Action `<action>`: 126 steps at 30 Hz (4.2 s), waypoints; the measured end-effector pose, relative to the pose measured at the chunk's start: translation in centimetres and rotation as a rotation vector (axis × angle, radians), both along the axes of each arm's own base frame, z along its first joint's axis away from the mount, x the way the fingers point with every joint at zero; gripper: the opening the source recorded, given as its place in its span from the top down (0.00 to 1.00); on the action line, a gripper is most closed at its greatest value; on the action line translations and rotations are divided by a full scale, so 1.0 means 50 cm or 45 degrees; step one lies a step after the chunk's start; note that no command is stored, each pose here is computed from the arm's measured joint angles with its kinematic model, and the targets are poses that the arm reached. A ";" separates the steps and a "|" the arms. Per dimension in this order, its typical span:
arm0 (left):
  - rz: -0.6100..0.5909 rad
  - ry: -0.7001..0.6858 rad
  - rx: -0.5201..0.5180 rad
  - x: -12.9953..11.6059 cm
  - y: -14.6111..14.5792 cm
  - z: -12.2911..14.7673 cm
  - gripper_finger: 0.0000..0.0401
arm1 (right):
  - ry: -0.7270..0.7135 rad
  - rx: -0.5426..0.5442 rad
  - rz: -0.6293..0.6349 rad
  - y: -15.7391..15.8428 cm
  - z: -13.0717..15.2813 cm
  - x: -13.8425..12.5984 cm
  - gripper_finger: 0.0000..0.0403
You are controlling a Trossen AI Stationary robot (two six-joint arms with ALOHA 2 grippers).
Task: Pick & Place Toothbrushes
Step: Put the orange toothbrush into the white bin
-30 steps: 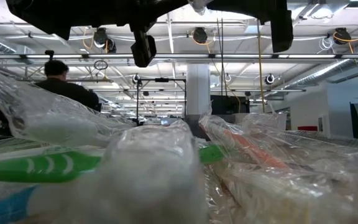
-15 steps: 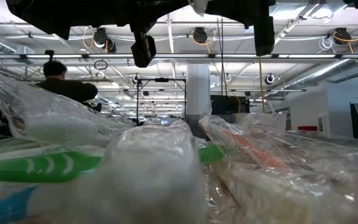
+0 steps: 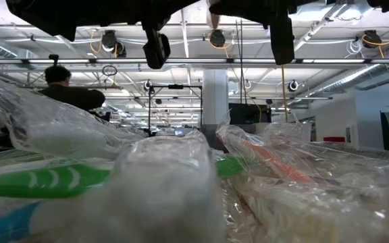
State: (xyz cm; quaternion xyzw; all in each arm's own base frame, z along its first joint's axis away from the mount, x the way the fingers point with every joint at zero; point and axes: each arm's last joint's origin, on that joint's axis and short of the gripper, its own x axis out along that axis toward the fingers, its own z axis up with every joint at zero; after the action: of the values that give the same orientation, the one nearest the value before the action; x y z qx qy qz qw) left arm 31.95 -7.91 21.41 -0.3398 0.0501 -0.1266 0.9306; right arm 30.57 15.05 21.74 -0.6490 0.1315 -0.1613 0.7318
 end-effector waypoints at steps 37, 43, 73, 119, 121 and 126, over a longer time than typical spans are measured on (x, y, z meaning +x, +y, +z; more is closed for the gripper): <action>-0.004 -0.099 0.240 -0.022 0.005 0.041 0.90 | -0.341 0.820 -0.130 -0.016 0.123 -0.112 0.96; 0.006 -0.099 0.246 -0.022 0.003 0.041 0.90 | -0.162 1.376 0.052 -0.098 0.141 -0.138 0.96; -0.002 -0.066 0.273 -0.023 0.000 0.035 0.90 | -0.283 1.914 -0.392 -0.448 0.135 -0.158 0.96; 0.186 0.002 0.344 -0.012 0.055 0.026 0.90 | -0.128 2.332 -1.174 -0.716 -0.041 -0.299 0.96; 0.185 0.007 0.345 -0.012 0.055 0.025 0.90 | -0.129 2.331 -1.174 -0.716 -0.041 -0.299 0.95; 0.185 0.009 0.343 -0.012 0.055 0.025 0.90 | -0.142 2.339 -1.181 -0.717 -0.041 -0.299 0.80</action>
State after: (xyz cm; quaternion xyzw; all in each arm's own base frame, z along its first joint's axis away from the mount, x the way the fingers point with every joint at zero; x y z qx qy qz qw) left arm 31.37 -5.16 22.67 -0.2149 0.0453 -0.0498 0.9743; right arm 15.63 -20.78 19.70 0.2838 0.4075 -0.2949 0.8163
